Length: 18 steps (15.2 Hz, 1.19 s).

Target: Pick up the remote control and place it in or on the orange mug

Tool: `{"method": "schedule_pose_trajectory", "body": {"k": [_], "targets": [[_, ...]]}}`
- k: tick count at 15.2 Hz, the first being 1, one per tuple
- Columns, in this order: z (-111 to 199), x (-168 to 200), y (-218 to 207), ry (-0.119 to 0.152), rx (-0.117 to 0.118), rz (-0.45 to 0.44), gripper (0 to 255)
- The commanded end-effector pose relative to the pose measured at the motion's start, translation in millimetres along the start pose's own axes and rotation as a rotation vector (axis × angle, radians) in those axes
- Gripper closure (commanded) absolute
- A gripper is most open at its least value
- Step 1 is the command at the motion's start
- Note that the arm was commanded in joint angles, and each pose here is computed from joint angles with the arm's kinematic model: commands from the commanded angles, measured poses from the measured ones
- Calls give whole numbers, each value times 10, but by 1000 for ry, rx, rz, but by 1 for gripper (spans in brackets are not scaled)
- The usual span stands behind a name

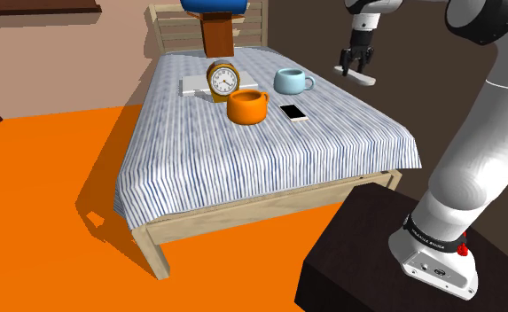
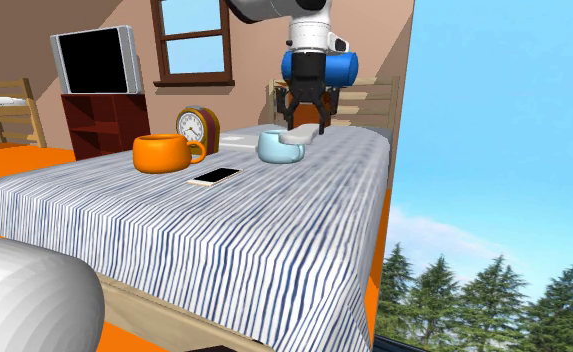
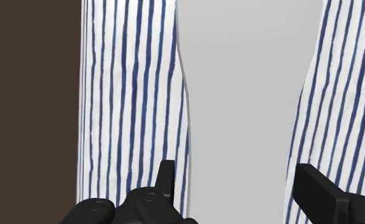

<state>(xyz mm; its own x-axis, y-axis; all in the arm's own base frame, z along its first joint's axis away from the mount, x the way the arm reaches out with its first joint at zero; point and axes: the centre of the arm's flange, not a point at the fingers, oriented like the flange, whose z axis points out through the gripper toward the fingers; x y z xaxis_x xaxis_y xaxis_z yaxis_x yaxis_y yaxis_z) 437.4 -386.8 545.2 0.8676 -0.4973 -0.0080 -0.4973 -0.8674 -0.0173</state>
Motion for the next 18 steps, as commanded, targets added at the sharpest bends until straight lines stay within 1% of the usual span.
{"method": "schedule_pose_trajectory", "body": {"k": [1, 8, 18], "targets": [[-101, -8, -6, 0, 0, 0, 255], [-435, -11, -12, 0, 0, 0, 255], [-439, 138, -1324, 0, 0, 0, 255]]}}
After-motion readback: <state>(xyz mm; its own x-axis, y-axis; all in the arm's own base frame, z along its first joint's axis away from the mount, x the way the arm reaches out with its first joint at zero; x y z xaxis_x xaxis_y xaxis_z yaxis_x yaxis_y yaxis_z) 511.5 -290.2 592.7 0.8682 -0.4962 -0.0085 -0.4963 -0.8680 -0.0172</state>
